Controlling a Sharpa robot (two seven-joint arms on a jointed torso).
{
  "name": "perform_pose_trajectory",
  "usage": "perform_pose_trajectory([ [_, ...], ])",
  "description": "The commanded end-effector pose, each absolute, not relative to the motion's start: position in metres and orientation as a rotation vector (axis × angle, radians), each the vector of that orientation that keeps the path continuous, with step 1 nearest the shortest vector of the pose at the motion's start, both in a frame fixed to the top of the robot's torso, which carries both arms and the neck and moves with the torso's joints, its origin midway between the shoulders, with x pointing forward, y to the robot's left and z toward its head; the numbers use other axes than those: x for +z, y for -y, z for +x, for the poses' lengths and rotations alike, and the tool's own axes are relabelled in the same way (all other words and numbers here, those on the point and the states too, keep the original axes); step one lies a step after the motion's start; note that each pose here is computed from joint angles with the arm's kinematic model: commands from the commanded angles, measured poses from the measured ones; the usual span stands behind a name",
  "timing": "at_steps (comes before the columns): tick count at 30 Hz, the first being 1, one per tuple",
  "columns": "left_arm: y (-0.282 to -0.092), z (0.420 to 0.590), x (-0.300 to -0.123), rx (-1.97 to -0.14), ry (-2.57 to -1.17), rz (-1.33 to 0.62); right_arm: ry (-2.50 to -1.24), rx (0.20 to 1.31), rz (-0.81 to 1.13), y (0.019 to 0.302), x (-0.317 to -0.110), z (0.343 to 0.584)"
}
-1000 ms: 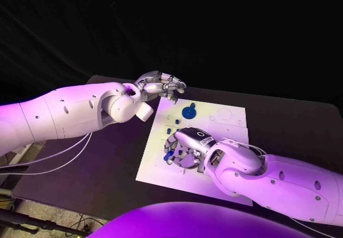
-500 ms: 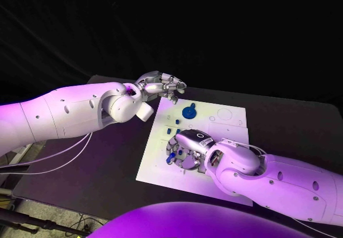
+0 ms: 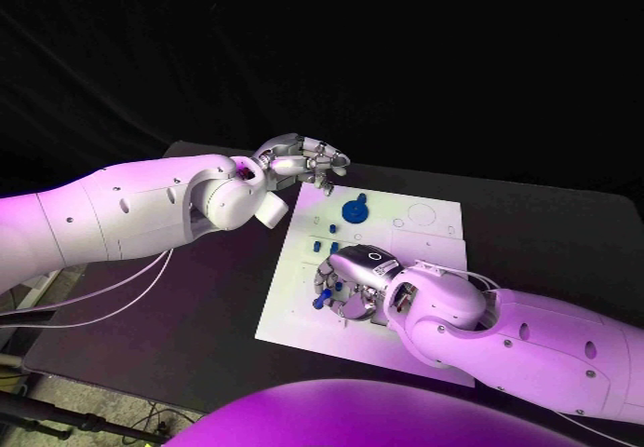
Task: Assemble the parts on the task board
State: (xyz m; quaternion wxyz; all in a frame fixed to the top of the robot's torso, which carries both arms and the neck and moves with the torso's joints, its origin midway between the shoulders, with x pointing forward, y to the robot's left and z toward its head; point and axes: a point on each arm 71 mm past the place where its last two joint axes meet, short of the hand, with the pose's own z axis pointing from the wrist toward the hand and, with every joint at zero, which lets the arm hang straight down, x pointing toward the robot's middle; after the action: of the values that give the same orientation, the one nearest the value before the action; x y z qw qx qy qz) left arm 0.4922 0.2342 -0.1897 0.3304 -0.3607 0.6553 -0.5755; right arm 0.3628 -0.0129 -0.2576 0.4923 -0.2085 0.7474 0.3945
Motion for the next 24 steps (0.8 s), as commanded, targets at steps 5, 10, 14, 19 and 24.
perform_pose_trajectory([
  [5,-0.2322,0.4912,-0.1886,-1.528,-1.719,-0.938,-1.816,0.936,-0.542,0.0095,-0.2589,0.3607],
  [10,-0.2320,0.4910,-0.1887,-1.529,-1.722,-0.938,-1.821,0.956,-0.544,0.0074,-0.2594,0.3596],
  [14,-0.2320,0.4909,-0.1889,-1.529,-1.725,-0.938,-1.823,0.965,-0.540,0.0073,-0.2601,0.3598],
  [19,-0.2324,0.4910,-0.1888,-1.528,-1.723,-0.938,-1.820,0.968,-0.529,0.0079,-0.2601,0.3604],
  [24,-0.2326,0.4909,-0.1887,-1.528,-1.722,-0.938,-1.804,0.969,-0.509,0.0099,-0.2588,0.3612],
])
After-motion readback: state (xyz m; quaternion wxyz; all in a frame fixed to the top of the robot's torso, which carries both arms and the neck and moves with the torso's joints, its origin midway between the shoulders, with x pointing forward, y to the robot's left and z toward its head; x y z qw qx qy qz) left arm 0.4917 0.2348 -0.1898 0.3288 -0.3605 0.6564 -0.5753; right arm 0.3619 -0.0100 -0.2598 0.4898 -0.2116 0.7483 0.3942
